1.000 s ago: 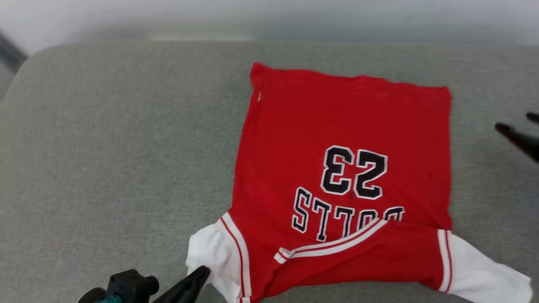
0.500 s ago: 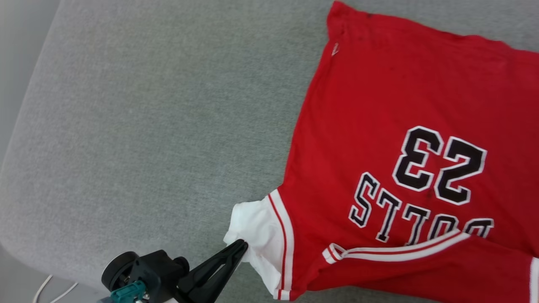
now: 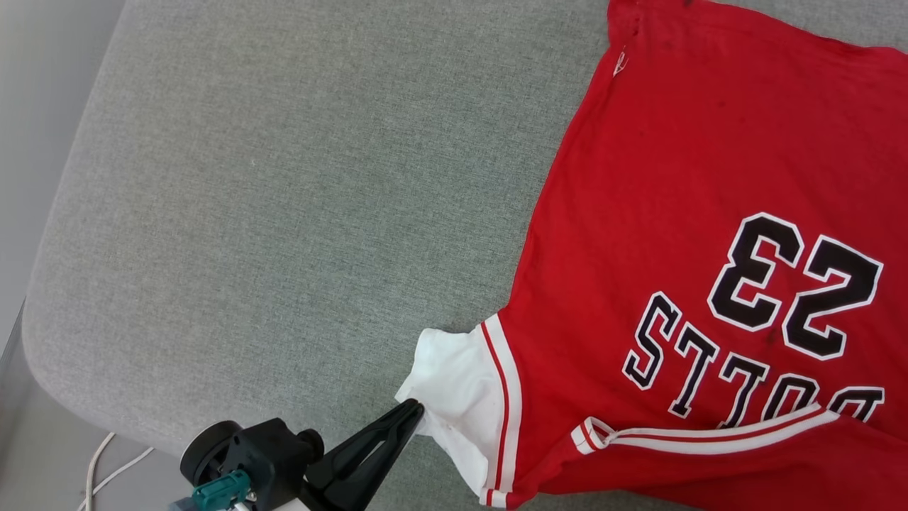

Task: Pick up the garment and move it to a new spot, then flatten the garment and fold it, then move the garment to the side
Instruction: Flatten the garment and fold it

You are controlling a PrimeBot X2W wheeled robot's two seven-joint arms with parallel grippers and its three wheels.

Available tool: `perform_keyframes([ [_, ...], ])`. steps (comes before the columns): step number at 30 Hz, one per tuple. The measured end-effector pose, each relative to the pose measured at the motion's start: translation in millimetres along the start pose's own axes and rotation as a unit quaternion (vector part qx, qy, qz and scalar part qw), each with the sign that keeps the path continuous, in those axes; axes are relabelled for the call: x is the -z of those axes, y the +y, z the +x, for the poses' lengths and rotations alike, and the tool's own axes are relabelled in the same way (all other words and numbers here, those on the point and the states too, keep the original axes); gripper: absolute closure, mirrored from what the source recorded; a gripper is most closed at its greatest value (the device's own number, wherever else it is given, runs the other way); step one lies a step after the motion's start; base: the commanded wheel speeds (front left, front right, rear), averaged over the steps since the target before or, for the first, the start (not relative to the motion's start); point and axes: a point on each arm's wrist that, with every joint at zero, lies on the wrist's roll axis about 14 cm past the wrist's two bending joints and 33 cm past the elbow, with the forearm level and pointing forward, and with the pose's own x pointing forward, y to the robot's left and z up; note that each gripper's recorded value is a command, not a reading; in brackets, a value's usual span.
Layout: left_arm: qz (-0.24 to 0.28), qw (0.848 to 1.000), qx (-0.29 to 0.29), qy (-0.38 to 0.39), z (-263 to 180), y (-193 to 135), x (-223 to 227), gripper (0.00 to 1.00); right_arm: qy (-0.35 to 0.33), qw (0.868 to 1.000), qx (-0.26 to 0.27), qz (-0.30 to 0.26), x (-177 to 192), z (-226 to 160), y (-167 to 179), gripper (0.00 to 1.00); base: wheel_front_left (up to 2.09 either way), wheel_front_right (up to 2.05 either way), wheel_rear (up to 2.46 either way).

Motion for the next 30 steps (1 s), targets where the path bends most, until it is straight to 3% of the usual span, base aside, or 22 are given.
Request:
perform_keyframes([
  [1,0.0,1.0,0.001,0.0,0,0,0,1.0,0.003,1.0,0.001,0.0,2,-1,0,0.0,0.0,0.0,0.0],
  [2,0.001,1.0,0.001,-0.001,0,0,0,1.0,0.006,1.0,0.001,0.0,5,-2,0,0.55,0.0,0.0,0.0],
  [3,0.001,1.0,0.002,-0.001,0,0,0,1.0,0.008,1.0,0.002,0.0,6,-3,1,0.89,0.0,0.0,0.0],
  [4,0.002,1.0,0.003,-0.002,1,0,-1,1.0,0.008,1.0,0.002,0.0,8,-4,1,1.0,0.0,0.0,0.0],
  [15,0.011,0.999,0.009,-0.038,-2,-4,-16,1.0,0.022,1.0,-0.001,0.021,48,-29,5,1.0,0.0,0.0,0.0],
  [30,0.012,0.996,0.029,-0.089,-14,-18,-32,1.0,0.045,0.997,0.007,0.059,168,-101,-7,1.0,0.0,0.0,0.0],
])
